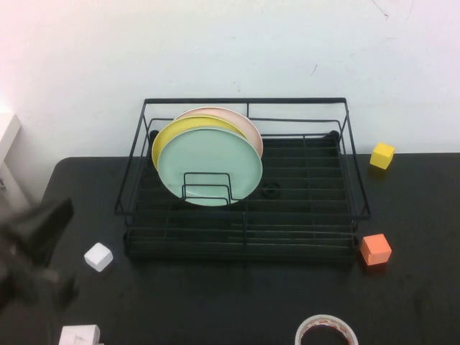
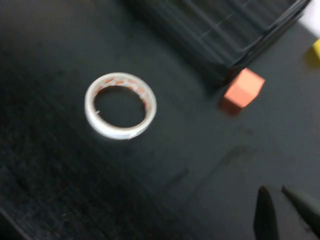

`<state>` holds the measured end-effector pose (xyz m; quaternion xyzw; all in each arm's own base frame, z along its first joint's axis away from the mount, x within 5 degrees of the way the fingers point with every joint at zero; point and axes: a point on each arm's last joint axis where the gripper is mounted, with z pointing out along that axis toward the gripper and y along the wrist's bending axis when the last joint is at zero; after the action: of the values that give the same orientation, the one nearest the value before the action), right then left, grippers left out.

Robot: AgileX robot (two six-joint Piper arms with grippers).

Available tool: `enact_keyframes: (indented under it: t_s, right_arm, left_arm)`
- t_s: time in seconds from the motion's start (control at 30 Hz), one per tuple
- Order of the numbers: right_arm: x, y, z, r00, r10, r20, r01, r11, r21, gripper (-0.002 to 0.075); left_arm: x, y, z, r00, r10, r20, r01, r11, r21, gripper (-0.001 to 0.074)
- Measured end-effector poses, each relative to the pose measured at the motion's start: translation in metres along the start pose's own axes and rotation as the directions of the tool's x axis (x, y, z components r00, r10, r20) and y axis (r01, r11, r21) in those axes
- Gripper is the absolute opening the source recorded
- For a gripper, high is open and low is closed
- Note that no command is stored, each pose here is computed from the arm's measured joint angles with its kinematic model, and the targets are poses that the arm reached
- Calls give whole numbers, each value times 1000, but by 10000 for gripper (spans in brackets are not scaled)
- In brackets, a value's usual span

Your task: Place plate on rack

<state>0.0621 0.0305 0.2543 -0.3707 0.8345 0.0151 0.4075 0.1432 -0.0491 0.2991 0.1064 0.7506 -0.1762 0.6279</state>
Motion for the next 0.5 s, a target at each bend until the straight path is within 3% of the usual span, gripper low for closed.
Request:
enact_keyframes:
  t_s: [0.2,0.5]
  right_arm:
    - [1,2,2,1000,13,0,-13,1000,-16,1]
    - [1,2,1,1000,16,5,-16,1000,-17,1]
  left_arm:
    - [35,-3,-31,1000,8,30,-8,1000,3,0]
    - [41,-11,-47,995,24,99,-31,997,70,0]
